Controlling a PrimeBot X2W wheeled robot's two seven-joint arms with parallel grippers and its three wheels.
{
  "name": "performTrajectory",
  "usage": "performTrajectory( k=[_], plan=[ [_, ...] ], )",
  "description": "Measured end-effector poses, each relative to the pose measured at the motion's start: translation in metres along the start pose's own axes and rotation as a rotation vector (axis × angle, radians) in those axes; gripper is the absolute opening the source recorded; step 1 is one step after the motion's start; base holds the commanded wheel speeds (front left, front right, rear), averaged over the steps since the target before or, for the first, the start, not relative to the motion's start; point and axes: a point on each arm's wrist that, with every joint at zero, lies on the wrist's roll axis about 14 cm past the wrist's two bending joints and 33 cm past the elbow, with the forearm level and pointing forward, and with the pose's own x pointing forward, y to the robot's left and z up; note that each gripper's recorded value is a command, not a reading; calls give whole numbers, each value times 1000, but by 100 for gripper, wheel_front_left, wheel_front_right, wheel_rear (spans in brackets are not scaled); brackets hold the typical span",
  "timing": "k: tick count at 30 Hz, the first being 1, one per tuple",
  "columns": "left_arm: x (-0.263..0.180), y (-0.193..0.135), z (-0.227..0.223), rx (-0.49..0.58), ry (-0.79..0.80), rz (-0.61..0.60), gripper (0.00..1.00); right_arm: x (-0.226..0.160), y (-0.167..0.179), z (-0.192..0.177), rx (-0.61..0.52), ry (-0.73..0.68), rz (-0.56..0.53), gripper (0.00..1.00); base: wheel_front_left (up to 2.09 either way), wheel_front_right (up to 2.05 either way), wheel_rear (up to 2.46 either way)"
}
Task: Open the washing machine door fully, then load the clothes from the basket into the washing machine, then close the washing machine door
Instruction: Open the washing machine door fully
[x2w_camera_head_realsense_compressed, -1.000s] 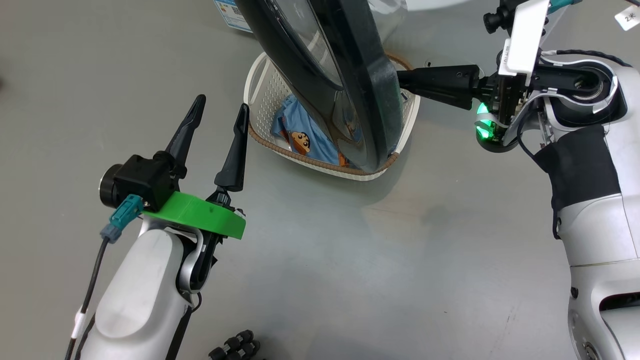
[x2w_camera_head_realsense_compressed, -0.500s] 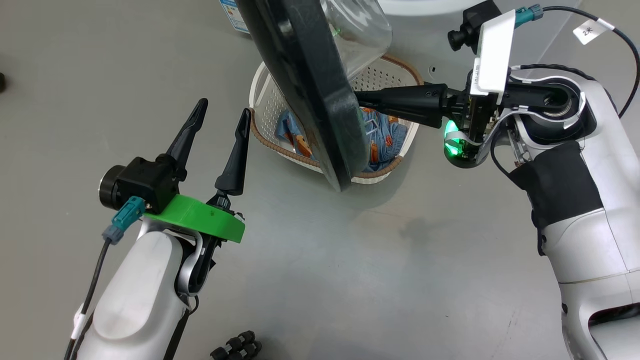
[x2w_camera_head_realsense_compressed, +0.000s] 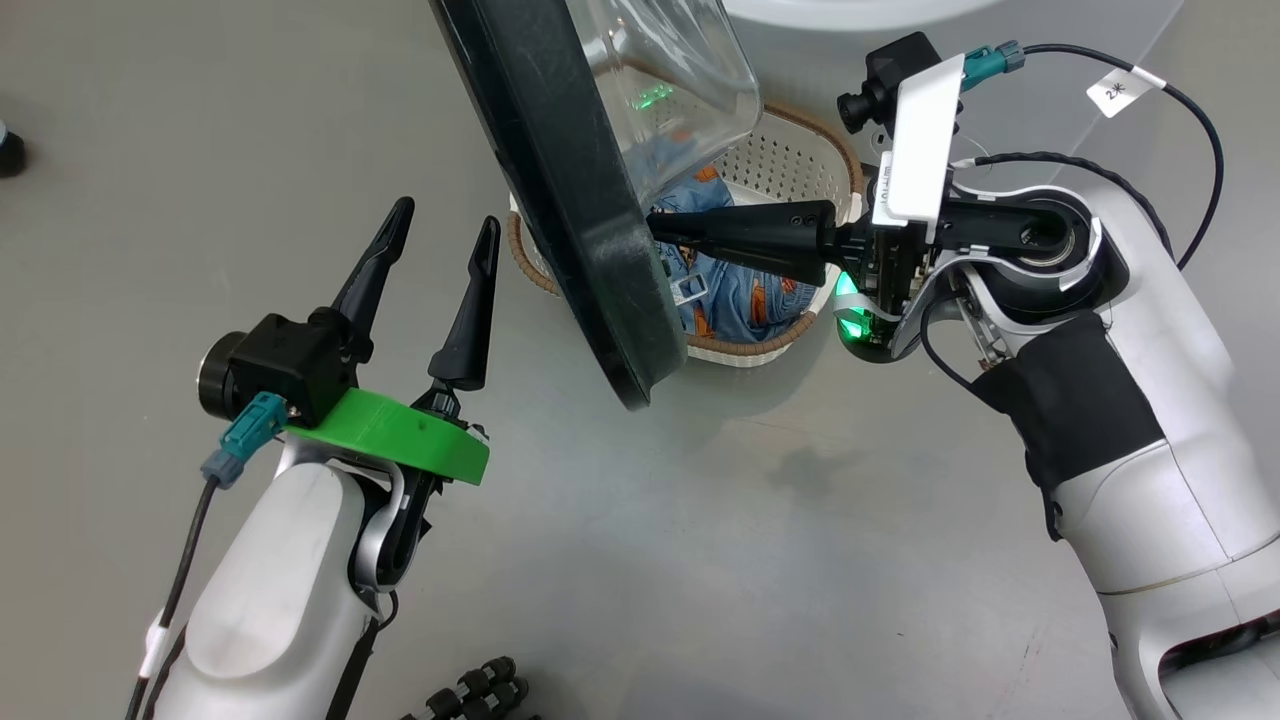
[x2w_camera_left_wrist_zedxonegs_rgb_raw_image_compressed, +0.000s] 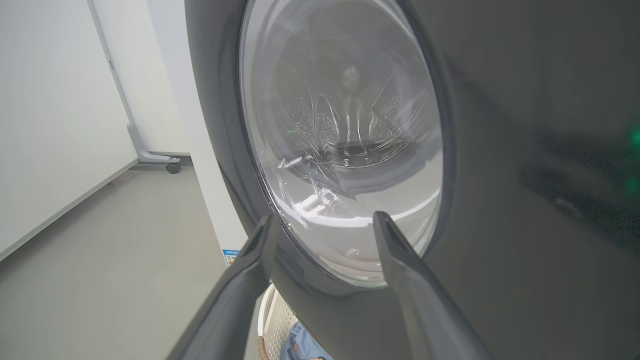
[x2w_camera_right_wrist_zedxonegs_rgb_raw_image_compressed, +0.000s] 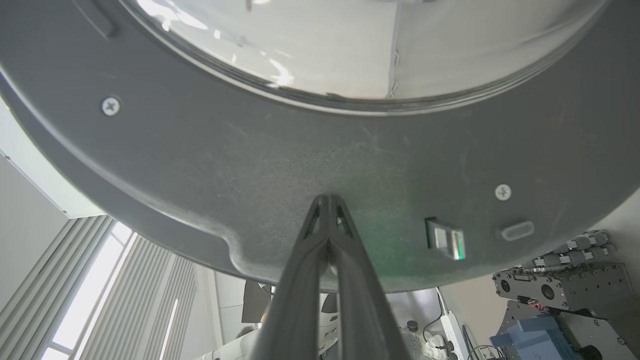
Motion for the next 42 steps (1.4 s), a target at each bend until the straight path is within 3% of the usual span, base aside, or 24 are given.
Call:
performTrajectory(
  k=[14,42],
  plan=[
    [-1,3,-1,-2,2,12,100,16,-3,-11,13,19,3,0,0,0,0],
    [-27,18,7,6,-12,35,100,-26,-14,-16,54,-273,-6,0,0,0,0]
  ],
)
